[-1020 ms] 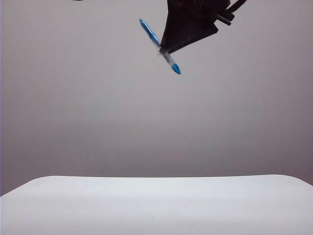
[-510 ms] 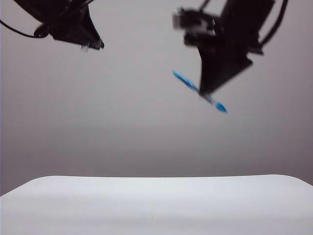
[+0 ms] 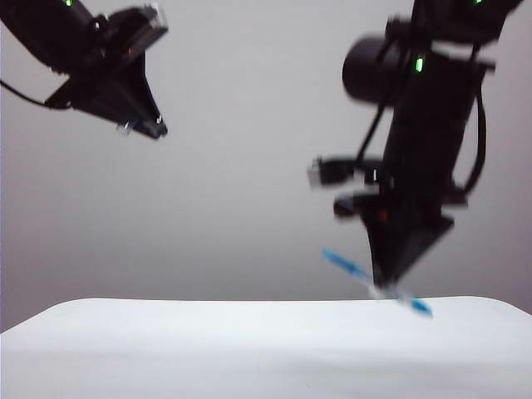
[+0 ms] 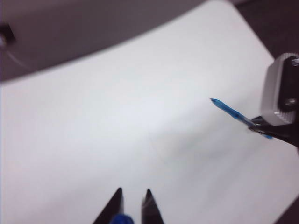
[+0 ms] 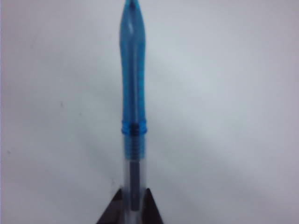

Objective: Pick up the pen and remove the cap.

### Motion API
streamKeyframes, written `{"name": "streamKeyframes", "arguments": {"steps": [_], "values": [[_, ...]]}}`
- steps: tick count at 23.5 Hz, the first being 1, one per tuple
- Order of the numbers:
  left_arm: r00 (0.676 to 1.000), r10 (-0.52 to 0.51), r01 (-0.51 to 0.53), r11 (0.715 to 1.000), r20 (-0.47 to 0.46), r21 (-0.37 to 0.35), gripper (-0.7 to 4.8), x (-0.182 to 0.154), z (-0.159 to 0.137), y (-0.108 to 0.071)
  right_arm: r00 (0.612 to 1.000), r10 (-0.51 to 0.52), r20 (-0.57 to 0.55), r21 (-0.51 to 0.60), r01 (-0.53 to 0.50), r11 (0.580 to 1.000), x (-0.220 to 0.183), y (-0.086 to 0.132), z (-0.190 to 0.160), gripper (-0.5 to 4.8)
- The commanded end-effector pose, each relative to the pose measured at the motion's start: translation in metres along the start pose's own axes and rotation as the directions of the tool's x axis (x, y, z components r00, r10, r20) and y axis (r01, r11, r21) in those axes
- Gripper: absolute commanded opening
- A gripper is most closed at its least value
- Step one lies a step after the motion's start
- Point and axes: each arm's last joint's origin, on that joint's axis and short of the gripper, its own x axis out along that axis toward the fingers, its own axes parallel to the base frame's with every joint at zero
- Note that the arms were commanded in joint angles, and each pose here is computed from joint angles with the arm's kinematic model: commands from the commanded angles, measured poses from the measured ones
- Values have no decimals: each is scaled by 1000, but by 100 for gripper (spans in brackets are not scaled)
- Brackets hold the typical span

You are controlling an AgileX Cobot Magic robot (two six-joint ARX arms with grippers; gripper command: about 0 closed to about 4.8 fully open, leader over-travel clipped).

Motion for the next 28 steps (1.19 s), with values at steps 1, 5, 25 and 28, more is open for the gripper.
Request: {"name": "streamKeyframes", "arguments": {"steps": [1, 5, 25, 28], "values": [[999, -10, 9, 1000, -51, -20, -6, 8, -5, 3, 1000, 3, 0, 20, -3, 1000, 20, -3, -7, -1], [997, -11, 10, 1000, -75, -11, -6, 23, -11, 9, 1000, -4, 7, 72, 4, 997, 36, -10, -19, -1], [908, -79, 5, 984, -412, -178, -6, 147, -81, 59, 1000, -8, -20, 130, 11, 991, 46, -25, -39, -1], [908, -80, 6, 984, -411, -176, -6, 149, -82, 60, 999, -3, -49, 144, 10, 990, 50, -29, -43, -1]]}}
